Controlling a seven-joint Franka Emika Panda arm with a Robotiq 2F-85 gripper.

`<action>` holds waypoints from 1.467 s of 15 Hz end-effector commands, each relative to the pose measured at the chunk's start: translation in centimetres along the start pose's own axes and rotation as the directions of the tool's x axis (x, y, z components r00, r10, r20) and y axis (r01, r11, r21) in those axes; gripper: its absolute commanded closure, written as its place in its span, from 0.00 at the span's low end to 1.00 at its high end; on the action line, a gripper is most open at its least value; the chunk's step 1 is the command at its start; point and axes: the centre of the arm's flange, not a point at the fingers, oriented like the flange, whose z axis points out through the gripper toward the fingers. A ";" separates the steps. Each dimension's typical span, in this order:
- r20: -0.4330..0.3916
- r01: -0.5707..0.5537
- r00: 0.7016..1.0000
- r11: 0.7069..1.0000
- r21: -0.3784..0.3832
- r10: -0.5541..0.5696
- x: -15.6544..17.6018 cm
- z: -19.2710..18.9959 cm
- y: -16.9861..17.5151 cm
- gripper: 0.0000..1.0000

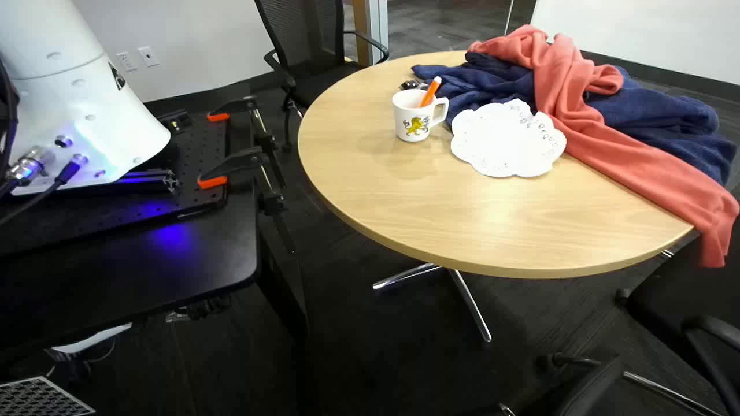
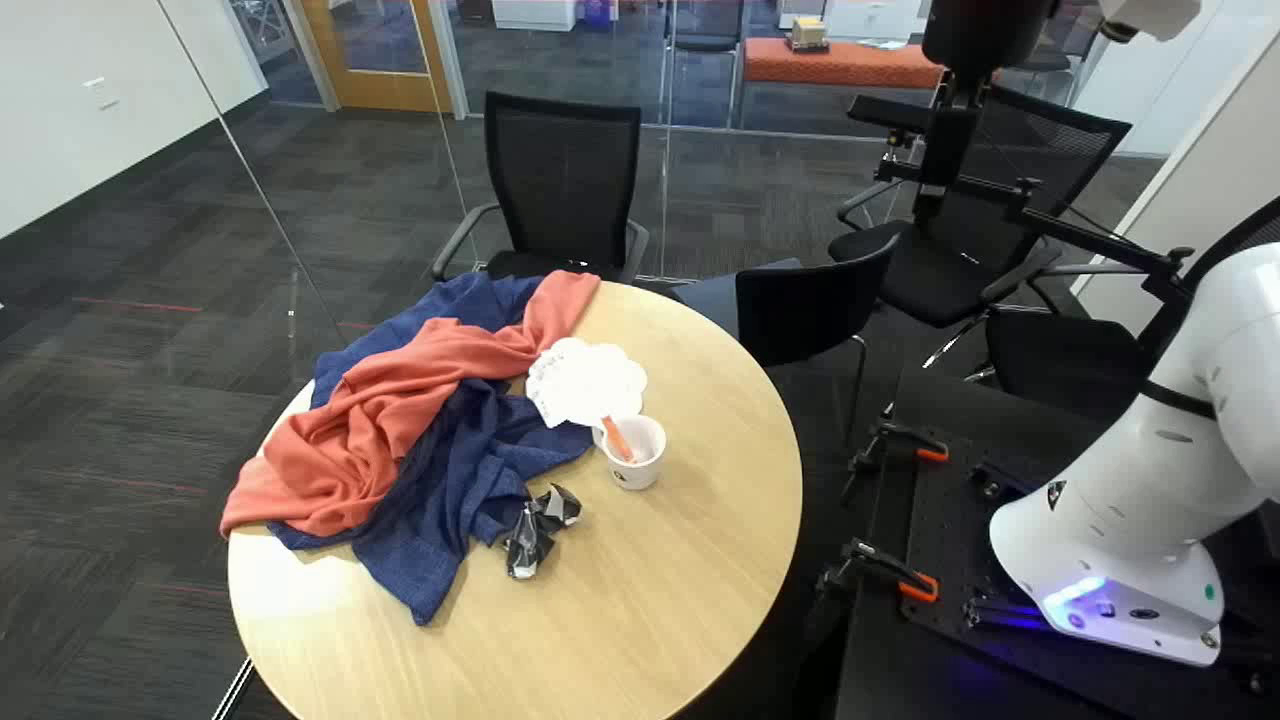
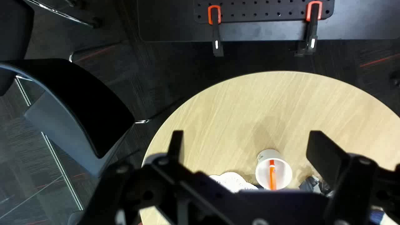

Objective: Take the marker out of the mug and put it on the table

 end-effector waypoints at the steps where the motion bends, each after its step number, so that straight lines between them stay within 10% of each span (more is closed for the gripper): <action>1: 0.000 0.000 1.000 1.000 0.000 0.000 0.0 0.0 0.0 0.00; 22: -0.036 0.066 0.997 0.994 0.090 -0.063 10.5 9.5 -5.8 0.00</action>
